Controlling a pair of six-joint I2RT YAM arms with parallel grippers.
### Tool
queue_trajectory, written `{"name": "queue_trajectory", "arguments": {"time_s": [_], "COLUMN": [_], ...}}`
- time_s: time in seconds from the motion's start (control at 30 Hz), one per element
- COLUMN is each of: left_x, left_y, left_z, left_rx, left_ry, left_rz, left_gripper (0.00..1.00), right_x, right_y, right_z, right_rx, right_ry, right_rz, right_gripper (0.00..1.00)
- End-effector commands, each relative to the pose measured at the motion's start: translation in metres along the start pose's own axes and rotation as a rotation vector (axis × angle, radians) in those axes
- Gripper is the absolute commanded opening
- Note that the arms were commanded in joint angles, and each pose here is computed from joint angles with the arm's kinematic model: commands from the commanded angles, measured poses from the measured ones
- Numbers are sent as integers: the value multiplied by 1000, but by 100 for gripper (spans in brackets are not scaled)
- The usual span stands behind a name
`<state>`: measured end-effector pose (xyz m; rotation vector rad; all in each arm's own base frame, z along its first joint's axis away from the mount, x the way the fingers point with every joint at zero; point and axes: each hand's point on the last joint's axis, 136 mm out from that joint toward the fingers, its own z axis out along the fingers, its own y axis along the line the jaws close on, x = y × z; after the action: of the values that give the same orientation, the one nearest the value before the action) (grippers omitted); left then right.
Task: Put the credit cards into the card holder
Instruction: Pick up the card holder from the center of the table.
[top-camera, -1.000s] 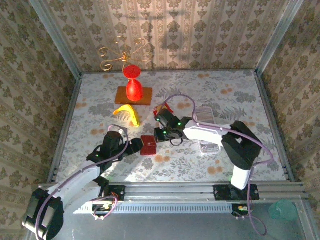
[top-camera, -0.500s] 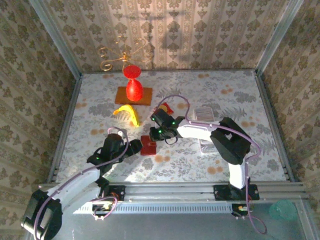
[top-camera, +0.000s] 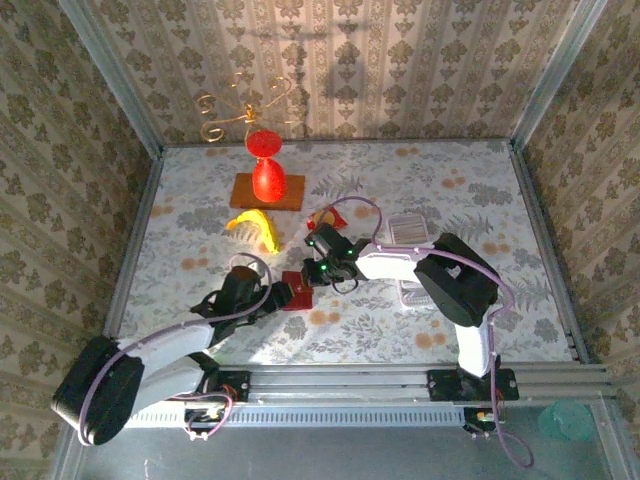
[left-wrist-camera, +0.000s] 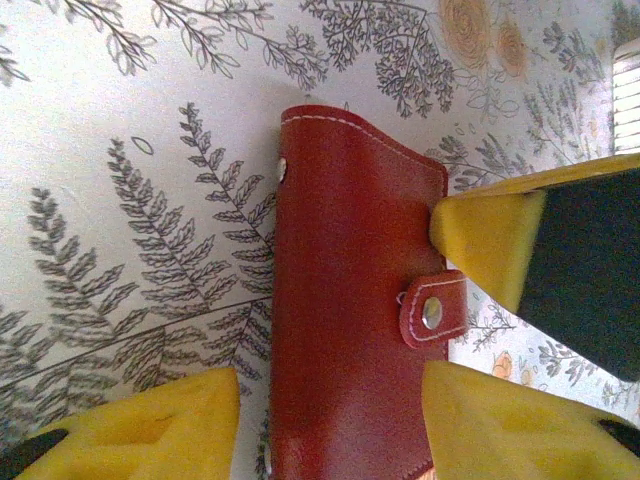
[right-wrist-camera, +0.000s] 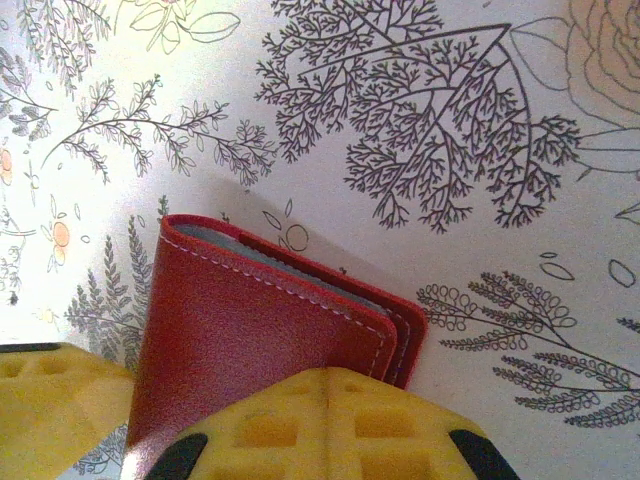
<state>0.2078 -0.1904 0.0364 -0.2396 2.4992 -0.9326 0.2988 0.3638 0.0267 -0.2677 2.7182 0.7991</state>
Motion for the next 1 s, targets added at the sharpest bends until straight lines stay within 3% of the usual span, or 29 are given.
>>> {"name": "queue_trajectory", "arguments": {"time_s": [0.0,0.33,0.5,0.57,0.67,0.83,0.97], "left_x": [-8,-16,-25,-28,-29,-35,-41], "left_y": [-21,-60,-65,-69,-79,-99,-120], "left_z": [6,8,2,0,-4,-21,-40], "left_rx": [78,257,266,272,292,344,392], "left_ry": [-17,-55,-101,-110,-103,-135,-191], "left_rz": [-21,-30,-29,-19,31,134,214], "left_gripper": [50,38,22,3,0,0,0], "right_x": [29,30,26,22,12,0,1], "right_y": [-41,-44,-44,-41,-30,-21,3], "right_z": [7,6,-5,-12,-31,-82,-110], "right_rx": [104,87,67,48,-22,-23,-147], "right_ry": [85,76,41,19,-37,-126,-150], "right_rz": [69,95,111,104,104,69,104], "right_gripper": [0,0,0,0,0,17,31]}}
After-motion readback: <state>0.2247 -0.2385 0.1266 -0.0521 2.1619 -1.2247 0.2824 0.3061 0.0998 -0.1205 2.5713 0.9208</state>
